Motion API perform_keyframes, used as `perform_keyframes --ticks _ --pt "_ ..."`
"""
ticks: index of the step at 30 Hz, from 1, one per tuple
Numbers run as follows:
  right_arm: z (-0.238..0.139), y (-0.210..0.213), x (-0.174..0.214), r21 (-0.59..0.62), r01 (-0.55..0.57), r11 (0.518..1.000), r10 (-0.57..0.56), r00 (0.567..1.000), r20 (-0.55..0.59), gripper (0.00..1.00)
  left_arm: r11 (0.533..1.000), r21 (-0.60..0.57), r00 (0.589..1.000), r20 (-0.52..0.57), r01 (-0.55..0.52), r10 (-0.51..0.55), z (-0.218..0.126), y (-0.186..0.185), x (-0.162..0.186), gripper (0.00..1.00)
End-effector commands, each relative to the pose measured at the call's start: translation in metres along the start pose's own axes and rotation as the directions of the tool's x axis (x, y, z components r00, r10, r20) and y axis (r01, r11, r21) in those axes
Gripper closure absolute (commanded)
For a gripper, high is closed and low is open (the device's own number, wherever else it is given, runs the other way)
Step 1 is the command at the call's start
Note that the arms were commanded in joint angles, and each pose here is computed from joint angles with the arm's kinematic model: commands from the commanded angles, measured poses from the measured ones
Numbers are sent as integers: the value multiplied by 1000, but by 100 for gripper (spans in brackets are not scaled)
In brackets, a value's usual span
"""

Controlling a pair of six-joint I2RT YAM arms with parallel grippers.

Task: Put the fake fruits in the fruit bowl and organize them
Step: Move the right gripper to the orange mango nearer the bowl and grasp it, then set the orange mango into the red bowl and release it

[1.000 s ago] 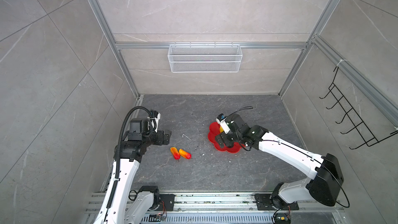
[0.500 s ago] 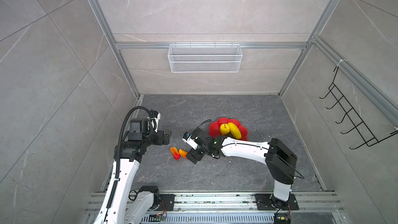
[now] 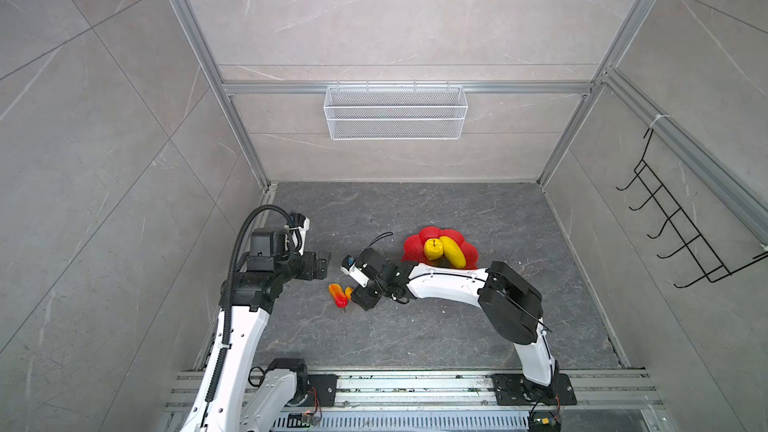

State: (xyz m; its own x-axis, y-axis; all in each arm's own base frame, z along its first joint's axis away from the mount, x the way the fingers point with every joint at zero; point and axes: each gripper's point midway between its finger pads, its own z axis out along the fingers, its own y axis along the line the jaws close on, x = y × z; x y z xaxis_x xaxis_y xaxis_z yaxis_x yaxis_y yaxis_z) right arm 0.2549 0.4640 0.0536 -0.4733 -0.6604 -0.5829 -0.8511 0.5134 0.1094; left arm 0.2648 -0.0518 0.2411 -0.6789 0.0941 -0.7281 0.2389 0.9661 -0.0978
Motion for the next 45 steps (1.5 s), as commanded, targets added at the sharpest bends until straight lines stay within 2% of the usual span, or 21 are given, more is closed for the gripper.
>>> perform_keyframes --ticks 1,9,13,16,21,27,31,37,41,45 --pt "7 4 -6 -22 -4 1000 5 1000 12 41 1000 -2 1000 15 -20 20 -2 0 -2 0" --pt "16 6 -4 -40 -13 999 13 1000 1 45 1000 -2 1000 13 -20 20 -2 1 -2 0" --pt "16 7 -6 -42 -13 999 13 1000 0 66 1000 -1 1000 13 -21 21 -2 0 -2 0" --pt "10 6 -9 -34 -3 999 3 1000 5 72 1000 -1 1000 13 -21 21 -2 0 -2 0" --pt "-19 1 -22 5 24 1000 -24 999 34 74 1000 -2 1000 16 -22 22 -2 0 -2 0" --pt "-73 -21 -26 75 14 997 -20 997 74 77 1000 -3 1000 19 -22 22 -3 0 -2 0" --pt "-118 -65 -8 191 -75 979 61 995 78 78 1000 -3 1000 16 -22 22 -3 0 -2 0" --pt "-171 -129 49 335 -231 914 223 973 61 80 1000 5 1000 11 -19 19 -1 0 -2 0" --pt "-180 -151 81 410 -276 870 290 957 28 81 1000 8 1000 13 -19 19 -2 -1 -3 0" --pt "-165 -156 97 419 -311 853 340 940 4 82 1000 9 1000 11 -19 19 -1 -1 -2 0"
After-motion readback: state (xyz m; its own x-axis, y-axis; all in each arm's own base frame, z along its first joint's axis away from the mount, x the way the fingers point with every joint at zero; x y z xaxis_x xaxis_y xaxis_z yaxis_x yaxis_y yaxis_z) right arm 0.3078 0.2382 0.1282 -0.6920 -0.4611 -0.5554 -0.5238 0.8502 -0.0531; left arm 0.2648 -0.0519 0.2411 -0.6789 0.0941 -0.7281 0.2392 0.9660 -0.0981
